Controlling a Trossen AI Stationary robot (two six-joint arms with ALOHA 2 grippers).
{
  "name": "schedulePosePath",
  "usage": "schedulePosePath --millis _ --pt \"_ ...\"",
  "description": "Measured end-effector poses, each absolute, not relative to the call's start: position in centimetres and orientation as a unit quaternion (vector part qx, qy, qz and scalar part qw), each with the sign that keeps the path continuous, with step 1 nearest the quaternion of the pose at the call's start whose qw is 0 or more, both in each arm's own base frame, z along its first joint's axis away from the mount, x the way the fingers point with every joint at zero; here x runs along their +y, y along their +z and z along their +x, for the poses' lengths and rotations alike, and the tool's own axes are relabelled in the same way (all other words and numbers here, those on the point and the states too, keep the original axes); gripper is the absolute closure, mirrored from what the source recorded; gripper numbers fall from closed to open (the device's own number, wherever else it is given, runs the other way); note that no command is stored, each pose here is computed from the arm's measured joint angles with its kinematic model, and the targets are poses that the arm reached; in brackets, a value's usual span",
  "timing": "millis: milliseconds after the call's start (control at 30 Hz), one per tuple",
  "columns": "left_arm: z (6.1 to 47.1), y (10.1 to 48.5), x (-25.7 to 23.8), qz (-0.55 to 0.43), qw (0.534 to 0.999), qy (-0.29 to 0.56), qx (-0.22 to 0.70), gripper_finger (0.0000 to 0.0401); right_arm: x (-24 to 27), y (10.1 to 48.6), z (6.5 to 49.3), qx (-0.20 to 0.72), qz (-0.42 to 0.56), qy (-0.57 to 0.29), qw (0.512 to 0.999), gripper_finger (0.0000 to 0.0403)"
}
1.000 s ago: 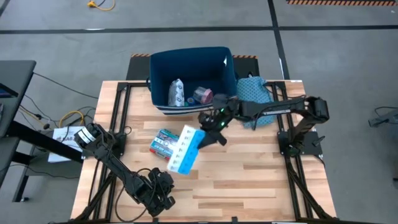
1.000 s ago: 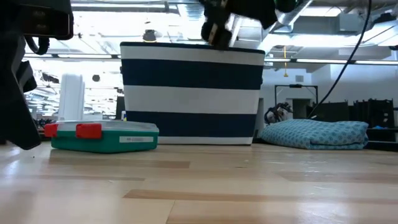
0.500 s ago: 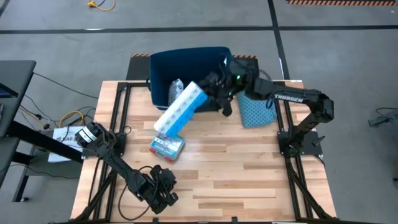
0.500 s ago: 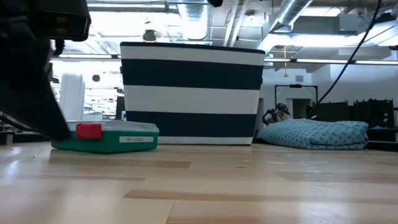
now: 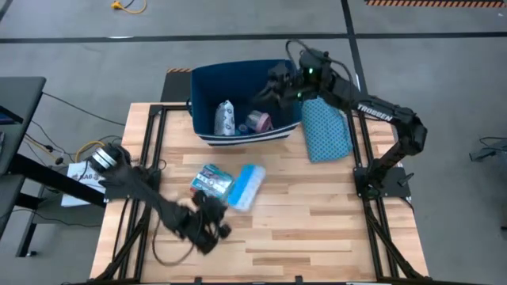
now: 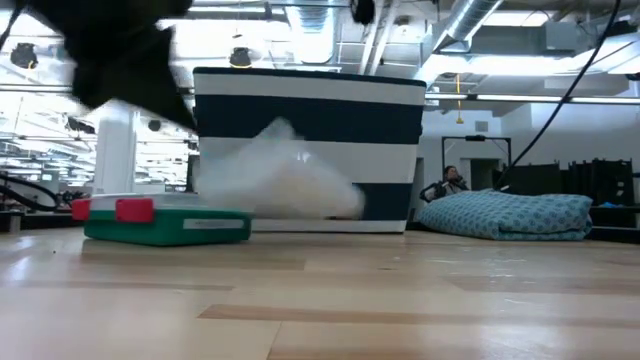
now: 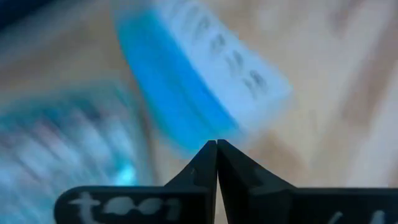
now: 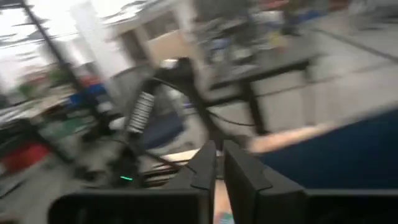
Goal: Pack medical supplies into shirt
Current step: Put the pill organizer into the blue patterned shirt
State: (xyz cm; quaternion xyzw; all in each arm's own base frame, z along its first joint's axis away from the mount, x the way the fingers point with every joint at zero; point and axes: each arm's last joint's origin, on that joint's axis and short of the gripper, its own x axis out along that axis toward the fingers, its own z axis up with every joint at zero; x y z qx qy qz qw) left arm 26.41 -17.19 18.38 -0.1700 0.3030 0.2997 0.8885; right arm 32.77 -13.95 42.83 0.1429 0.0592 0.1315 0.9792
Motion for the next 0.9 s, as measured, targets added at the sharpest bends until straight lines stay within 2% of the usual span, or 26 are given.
schedulePosePath --millis 133,233,367,667,900 --pt "26.3 23.9 -12.9 -0.157 0.903 0.313 0.25 0.0401 -17.6 41.6 30.8 0.104 0.173 0.07 0.977 0.04" --pt "25.4 27.0 -11.3 -0.152 0.916 0.299 0.218 0.0401 -18.2 41.1 28.8 0.149 0.183 0.057 0.97 0.0388" --pt "24.3 29.3 -10.1 -0.141 0.927 0.286 0.199 0.0401 -16.4 41.1 27.0 0.209 0.168 0.065 0.961 0.0359" --pt "25.1 27.9 -9.8 -0.128 0.919 0.275 0.252 0.0401 -9.0 39.1 26.9 0.39 0.126 0.048 0.911 0.0283" --pt "28.7 25.0 -9.7 -0.15 0.916 0.213 0.304 0.0401 -4.0 33.3 28.6 0.478 0.16 0.013 0.863 0.0212"
